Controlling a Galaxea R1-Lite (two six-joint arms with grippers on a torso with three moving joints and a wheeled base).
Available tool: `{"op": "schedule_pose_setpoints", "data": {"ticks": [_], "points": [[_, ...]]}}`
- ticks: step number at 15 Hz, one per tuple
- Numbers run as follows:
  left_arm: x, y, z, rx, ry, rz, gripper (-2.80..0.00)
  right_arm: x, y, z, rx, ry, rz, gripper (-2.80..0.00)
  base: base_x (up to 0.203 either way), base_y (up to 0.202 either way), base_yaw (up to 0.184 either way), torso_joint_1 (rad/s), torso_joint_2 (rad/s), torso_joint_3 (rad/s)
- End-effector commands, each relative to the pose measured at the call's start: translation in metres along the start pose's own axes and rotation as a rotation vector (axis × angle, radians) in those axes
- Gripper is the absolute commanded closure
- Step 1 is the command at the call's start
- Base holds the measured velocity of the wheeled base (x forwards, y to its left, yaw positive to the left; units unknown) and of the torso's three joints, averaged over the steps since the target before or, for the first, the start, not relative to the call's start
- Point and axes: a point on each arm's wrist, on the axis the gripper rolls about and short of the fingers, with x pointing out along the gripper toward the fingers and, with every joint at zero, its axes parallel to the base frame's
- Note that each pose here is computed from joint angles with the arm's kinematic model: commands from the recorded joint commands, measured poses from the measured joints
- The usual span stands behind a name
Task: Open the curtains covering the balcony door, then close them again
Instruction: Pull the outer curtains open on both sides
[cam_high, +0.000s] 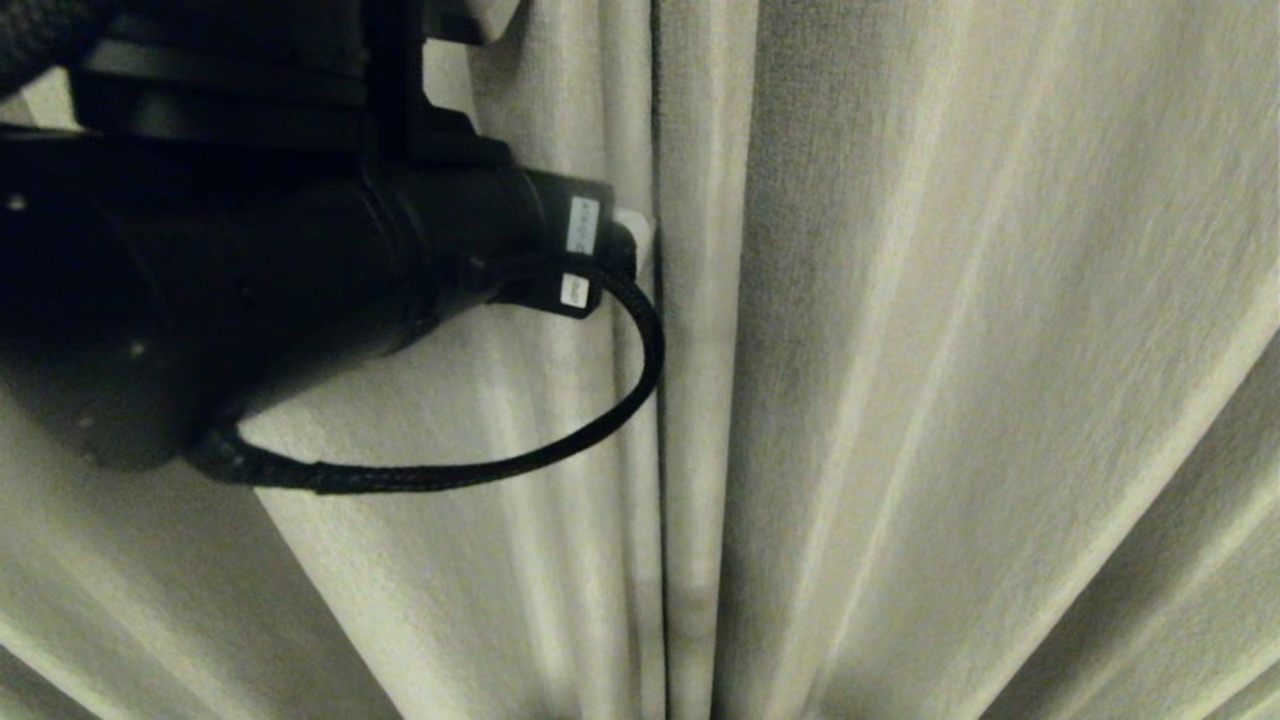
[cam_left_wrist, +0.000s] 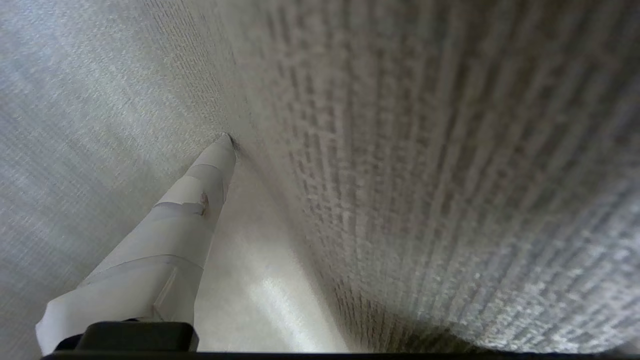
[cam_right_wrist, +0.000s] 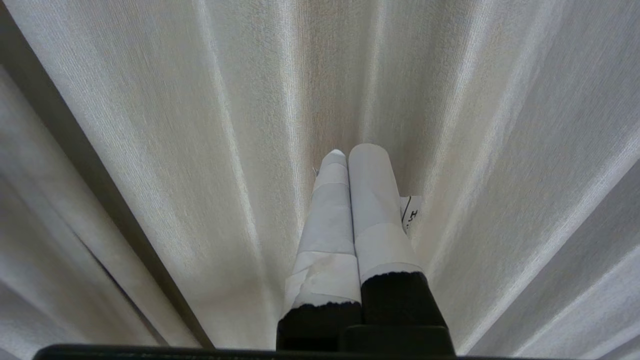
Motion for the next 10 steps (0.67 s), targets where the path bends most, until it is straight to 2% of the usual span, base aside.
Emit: {"op": "schedule_pose_setpoints", "data": {"ticks": [1, 9, 10], "points": [[0.008, -0.004, -0.003, 0.003, 0.007, 0.015, -2.8, 0.0, 0.0, 0.0, 0.0, 0.001, 0.001, 0.0, 0.0, 0.0, 0.0, 0.0, 0.0, 0.0], [0.024, -0.002, -0.008, 0.003, 0.023, 0.054, -2.8, 0.0, 0.0, 0.0, 0.0, 0.001, 0.001, 0.0, 0.0, 0.0, 0.0, 0.0, 0.0, 0.0], [0.028, -0.004, -0.007, -0.01, 0.007, 0.055, 0.0, 0.0, 0.0, 0.0, 0.0, 0.001, 0.0, 0.0, 0.0, 0.0, 0.0, 0.0, 0.0, 0.0]]}}
